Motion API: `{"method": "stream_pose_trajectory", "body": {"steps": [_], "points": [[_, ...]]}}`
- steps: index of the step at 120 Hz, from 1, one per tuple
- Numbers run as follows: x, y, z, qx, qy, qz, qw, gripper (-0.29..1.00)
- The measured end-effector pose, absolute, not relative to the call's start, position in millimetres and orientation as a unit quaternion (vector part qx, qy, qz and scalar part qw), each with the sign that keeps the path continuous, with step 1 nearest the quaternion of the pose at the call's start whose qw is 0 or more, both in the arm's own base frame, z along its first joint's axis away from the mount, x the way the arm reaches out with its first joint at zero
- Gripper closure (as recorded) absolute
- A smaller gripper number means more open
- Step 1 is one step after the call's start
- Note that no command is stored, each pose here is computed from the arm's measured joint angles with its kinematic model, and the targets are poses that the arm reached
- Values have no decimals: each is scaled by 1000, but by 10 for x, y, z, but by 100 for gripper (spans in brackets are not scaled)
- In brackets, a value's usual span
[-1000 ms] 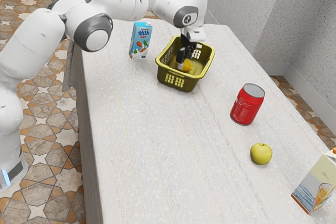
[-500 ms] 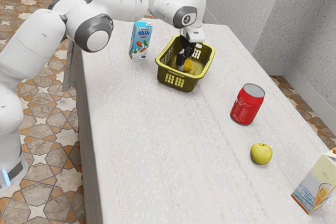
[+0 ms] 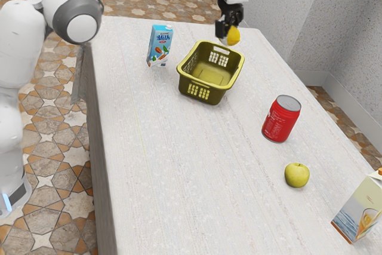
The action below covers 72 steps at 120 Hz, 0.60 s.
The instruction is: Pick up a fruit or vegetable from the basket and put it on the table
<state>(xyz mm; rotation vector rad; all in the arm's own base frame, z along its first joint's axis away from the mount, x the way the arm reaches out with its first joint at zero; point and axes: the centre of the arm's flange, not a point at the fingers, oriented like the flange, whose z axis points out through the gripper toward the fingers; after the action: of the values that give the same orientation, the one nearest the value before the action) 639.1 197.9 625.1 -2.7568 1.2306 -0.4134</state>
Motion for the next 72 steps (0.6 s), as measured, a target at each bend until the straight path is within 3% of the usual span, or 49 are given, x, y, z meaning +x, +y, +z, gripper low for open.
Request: {"method": "stream_pose_trajectory", "body": {"steps": [10,24,50,72], "points": [[6425,990,6481,-871,470,-136,34,35],[6432,-226,6254,-828,551,-101,2,35],[6404,-488,6040,-821,566,-70,-13,35],[6332,-895,6103,-795,604,-45,27,10]]}}
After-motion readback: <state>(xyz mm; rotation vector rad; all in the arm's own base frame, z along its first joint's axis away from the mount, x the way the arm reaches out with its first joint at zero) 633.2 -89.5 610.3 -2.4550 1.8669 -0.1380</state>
